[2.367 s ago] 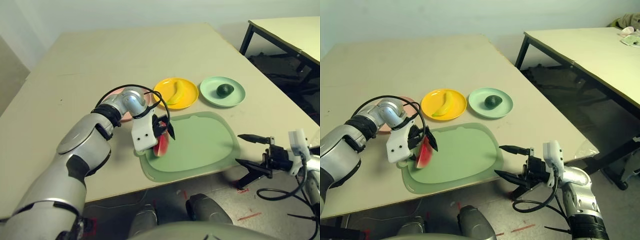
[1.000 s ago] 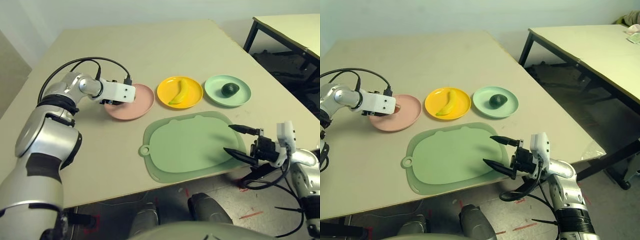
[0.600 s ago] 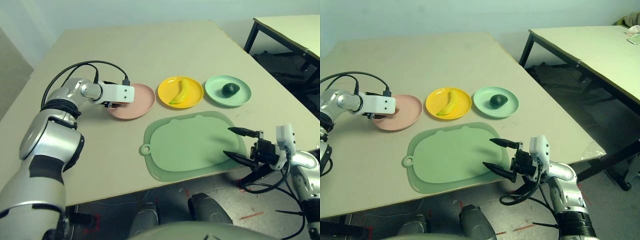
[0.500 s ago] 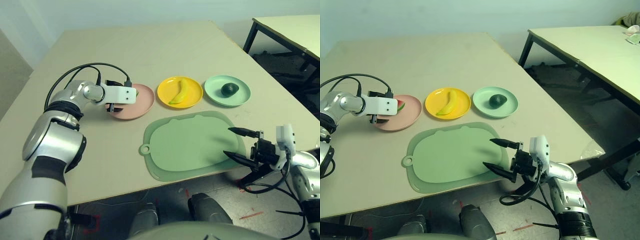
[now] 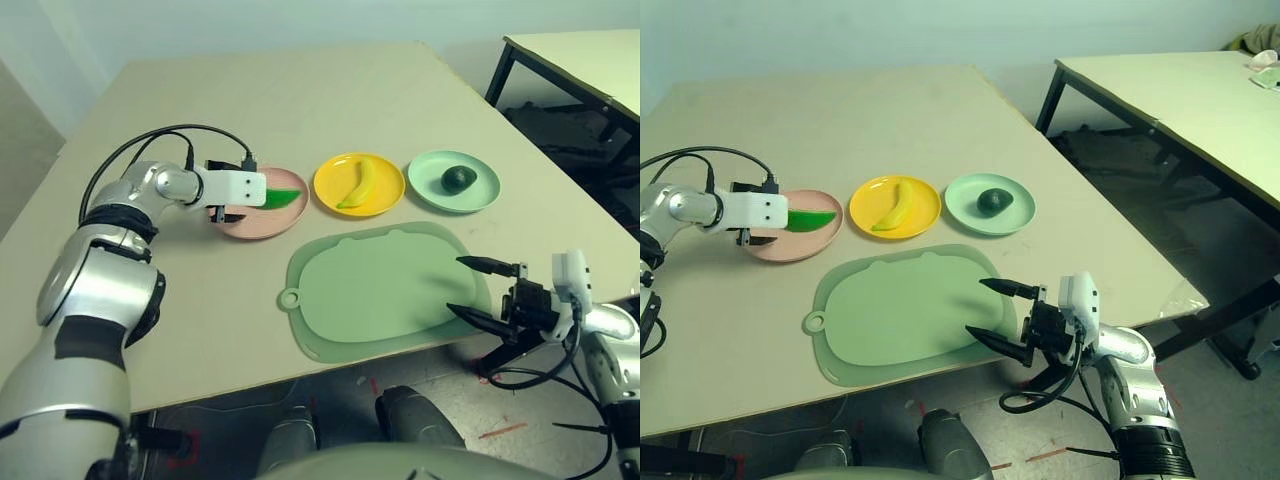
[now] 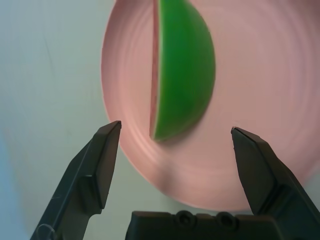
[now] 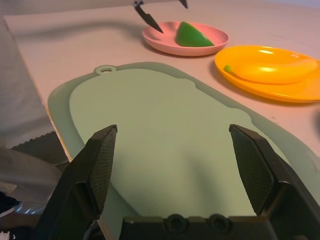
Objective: Place the fruits into color-matched plates.
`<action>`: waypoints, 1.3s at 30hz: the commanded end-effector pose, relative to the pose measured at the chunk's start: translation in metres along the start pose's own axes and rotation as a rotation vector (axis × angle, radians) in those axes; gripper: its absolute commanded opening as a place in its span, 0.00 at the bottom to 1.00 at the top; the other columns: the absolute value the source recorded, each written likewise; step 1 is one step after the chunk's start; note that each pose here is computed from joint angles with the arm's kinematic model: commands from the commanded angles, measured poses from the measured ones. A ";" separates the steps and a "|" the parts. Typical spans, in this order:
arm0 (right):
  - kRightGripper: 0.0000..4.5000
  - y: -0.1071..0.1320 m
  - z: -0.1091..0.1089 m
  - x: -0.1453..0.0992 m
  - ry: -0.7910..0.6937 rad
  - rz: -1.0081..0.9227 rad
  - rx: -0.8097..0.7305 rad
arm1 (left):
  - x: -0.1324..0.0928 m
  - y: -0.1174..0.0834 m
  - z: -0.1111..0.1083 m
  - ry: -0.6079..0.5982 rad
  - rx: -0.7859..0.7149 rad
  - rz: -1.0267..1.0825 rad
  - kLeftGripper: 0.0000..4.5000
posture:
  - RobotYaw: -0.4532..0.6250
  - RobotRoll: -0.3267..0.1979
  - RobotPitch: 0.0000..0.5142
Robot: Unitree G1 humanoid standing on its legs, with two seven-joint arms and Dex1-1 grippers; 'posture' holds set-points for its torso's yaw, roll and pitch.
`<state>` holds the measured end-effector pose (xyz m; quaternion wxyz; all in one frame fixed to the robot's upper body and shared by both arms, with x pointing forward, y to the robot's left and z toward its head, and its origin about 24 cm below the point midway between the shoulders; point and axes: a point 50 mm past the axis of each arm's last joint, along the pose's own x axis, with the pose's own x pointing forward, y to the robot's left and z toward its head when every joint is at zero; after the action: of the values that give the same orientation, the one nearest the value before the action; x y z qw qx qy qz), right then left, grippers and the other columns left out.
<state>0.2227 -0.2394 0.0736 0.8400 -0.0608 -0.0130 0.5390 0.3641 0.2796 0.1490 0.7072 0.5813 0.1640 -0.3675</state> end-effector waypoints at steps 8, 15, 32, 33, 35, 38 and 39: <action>1.00 -0.023 0.010 -0.013 -0.024 -0.144 -0.020 | -0.033 -0.041 -0.048 -0.225 -0.551 0.247 0.99 | 0.27 0.62 0.10; 1.00 -0.039 0.007 -0.021 -0.008 -0.204 -0.031 | -0.047 -0.077 -0.050 -0.403 -0.985 0.614 0.99 | 0.30 0.62 0.12; 1.00 -0.075 0.000 -0.054 0.056 -0.428 -0.062 | -0.032 -0.133 -0.001 -0.428 -1.197 0.731 0.99 | 0.31 0.62 0.16; 1.00 -0.078 0.002 -0.056 0.059 -0.441 -0.070 | -0.031 -0.135 0.002 -0.433 -1.204 0.725 0.99 | 0.31 0.62 0.16; 1.00 -0.084 0.005 -0.060 0.063 -0.473 -0.080 | -0.028 -0.139 0.007 -0.434 -1.198 0.706 0.99 | 0.31 0.62 0.16; 1.00 -0.089 0.007 -0.065 0.078 -0.486 -0.087 | -0.024 -0.143 0.011 -0.430 -1.208 0.689 0.99 | 0.31 0.62 0.16; 1.00 -0.090 0.007 -0.067 0.085 -0.486 -0.088 | -0.023 -0.143 0.013 -0.432 -1.215 0.683 0.99 | 0.31 0.62 0.16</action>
<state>0.2777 -0.3306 0.0959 0.9393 -0.1120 -0.0237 0.3235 0.2462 0.2700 0.0689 0.9971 0.0162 -0.0042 -0.0746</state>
